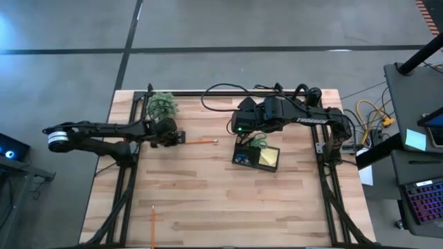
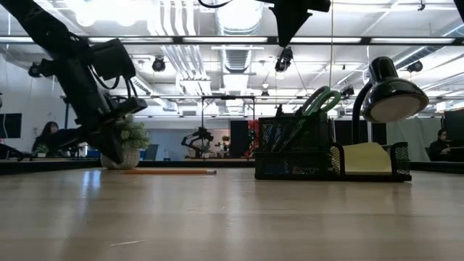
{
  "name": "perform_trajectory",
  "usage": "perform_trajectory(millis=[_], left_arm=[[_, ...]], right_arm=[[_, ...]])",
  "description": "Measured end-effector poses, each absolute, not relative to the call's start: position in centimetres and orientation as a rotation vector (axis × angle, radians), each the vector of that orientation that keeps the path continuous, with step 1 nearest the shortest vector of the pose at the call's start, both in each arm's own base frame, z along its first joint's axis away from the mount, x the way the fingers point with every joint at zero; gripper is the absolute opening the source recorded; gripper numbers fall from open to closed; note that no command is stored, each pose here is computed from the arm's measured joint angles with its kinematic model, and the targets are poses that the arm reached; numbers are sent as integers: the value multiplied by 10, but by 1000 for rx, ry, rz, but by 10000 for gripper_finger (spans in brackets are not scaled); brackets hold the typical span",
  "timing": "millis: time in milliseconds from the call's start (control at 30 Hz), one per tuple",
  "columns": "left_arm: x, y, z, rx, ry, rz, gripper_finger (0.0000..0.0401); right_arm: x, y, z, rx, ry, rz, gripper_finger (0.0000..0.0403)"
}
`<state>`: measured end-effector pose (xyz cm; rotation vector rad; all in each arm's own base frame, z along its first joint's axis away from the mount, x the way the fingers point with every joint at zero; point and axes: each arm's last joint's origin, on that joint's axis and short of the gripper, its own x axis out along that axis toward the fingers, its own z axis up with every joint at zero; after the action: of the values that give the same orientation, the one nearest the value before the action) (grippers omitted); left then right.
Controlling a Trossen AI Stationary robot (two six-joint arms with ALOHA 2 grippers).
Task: Pick and place office supplies into organizer
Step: Put the right orange pencil into the black mesh organizer
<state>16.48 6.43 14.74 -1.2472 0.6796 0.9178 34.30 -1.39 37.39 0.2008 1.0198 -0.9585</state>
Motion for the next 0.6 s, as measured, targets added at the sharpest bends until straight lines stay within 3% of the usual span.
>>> perform_trajectory(millis=[600], left_arm=[[174,68,135,-1229,713,918,0]], right_arm=[[343,-14,374,202,1016,-958,13]])
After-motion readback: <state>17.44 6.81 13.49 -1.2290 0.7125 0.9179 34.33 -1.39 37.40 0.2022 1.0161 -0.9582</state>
